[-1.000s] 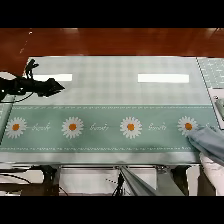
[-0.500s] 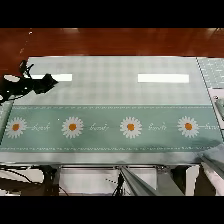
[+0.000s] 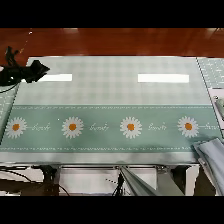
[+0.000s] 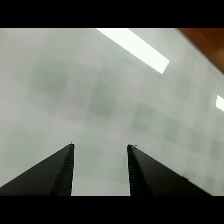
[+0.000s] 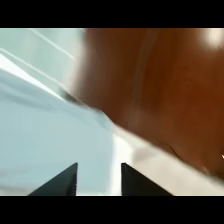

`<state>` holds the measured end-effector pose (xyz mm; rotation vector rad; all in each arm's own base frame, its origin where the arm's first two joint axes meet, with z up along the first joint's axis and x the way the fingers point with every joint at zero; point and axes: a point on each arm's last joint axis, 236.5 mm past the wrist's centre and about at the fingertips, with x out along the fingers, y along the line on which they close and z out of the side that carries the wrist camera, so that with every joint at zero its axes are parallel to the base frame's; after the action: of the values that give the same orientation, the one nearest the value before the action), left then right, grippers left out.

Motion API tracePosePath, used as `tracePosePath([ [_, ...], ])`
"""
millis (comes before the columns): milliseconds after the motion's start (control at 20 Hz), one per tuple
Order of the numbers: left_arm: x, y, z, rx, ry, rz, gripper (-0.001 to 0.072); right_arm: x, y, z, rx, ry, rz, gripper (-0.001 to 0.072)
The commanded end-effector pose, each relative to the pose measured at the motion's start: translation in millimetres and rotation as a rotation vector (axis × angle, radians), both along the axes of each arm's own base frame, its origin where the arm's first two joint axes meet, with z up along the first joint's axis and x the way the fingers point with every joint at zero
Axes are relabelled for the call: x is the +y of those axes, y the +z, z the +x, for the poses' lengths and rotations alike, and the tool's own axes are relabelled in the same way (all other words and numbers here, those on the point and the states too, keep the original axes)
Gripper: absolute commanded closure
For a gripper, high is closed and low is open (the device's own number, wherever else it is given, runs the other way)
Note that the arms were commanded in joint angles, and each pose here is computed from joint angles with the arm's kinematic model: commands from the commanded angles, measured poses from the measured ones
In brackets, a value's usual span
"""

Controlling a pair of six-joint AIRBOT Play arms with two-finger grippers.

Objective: Fold the shirts.

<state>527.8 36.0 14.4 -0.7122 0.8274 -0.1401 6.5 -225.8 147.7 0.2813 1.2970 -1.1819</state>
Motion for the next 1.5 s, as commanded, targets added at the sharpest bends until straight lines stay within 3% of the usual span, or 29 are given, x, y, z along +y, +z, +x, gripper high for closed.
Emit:
tracePosePath([
  [0, -33, 87, -5, -0.218, -0.255, 0.094, 0.0312, 30, 8, 158, -0.419, 0.589, 0.050, 0.0381],
  [100, -80, 150, -32, -0.441, -0.549, 0.293, 0.0312, 89, 16, 225, -0.603, 0.827, 0.184, 0.0381],
  [200, -107, 188, -57, -0.492, -0.613, 0.420, 0.0312, 136, 19, 261, -0.651, 0.994, 0.252, 0.0381],
  [300, -110, 186, -80, -0.363, -0.591, 0.556, 0.0311, 178, 16, 285, -0.654, 1.094, 0.310, 0.0381],
  [350, -104, 176, -91, -0.252, -0.539, 0.600, 0.0248, 196, 11, 293, -0.629, 1.140, 0.328, 0.0368],
  [400, -105, 164, -102, -0.154, -0.514, 0.614, -0.0013, 208, 4, 300, -0.592, 1.179, 0.323, 0.0299],
  [450, -113, 151, -117, -0.073, -0.541, 0.621, -0.0013, 215, -3, 306, -0.546, 1.215, 0.296, 0.0233],
  [500, -125, 141, -129, -0.015, -0.577, 0.609, -0.0013, 219, -10, 314, -0.500, 1.241, 0.262, 0.0228],
  [650, -159, 120, -148, 0.063, -0.608, 0.571, -0.0013, 226, -38, 327, -0.387, 1.239, 0.255, 0.0227],
  [850, -141, 81, -171, 0.244, -0.586, 0.765, -0.0013, 232, -82, 318, -0.262, 1.134, 0.405, 0.0228],
  [1050, -152, 81, -168, 0.242, -0.521, 0.713, -0.0013, 232, -86, 317, -0.245, 1.131, 0.414, 0.0230],
  [1450, -152, 81, -167, 0.240, -0.520, 0.713, -0.0013, 231, -86, 317, -0.244, 1.131, 0.410, 0.0230],
])
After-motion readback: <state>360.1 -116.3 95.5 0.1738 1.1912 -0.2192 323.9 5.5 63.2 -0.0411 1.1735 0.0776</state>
